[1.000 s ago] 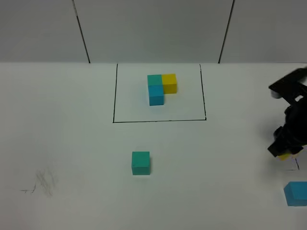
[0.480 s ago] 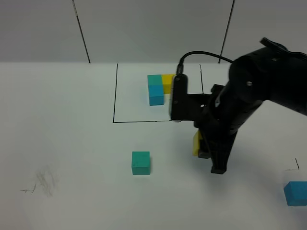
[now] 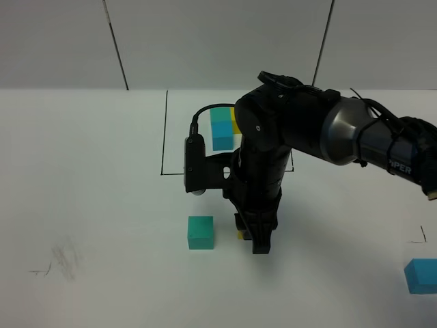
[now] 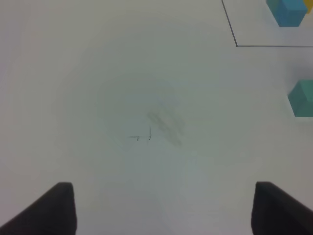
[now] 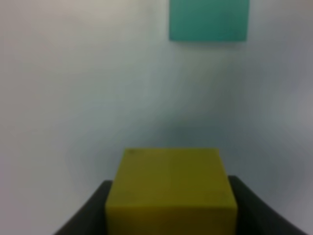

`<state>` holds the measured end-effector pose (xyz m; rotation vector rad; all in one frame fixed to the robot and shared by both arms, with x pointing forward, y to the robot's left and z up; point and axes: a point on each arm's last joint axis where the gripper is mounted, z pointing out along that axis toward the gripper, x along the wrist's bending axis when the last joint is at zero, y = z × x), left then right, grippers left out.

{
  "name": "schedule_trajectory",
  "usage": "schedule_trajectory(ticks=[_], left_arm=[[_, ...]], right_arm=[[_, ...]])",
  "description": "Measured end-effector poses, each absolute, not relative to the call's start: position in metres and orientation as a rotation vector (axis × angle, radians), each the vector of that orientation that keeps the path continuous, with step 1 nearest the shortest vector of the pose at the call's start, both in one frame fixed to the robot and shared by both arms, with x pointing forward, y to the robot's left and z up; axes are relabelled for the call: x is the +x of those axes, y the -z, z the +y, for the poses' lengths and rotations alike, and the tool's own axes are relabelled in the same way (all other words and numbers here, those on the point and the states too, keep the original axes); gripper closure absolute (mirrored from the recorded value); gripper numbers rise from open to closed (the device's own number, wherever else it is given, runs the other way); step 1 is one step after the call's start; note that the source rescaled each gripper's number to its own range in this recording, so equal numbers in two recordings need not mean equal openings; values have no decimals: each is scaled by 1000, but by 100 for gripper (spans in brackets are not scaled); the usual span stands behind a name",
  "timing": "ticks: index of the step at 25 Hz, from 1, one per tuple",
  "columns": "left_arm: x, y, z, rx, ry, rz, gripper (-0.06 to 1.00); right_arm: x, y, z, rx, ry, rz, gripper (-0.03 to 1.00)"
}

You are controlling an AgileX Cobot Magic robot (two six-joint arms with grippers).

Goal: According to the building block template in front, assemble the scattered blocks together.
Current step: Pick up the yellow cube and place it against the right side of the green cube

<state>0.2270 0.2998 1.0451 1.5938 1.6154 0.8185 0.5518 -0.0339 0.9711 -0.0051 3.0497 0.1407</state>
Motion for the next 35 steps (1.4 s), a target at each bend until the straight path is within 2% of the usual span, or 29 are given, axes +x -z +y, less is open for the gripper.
schedule_trajectory(ticks=[11, 35], left_arm=[[227, -1045, 300, 1594, -818, 1615, 35], [227, -1045, 300, 1594, -818, 1615, 35]], right_arm=[[560, -944, -28, 72, -115, 3035, 77], [566, -933, -5, 1, -172, 3024, 77]])
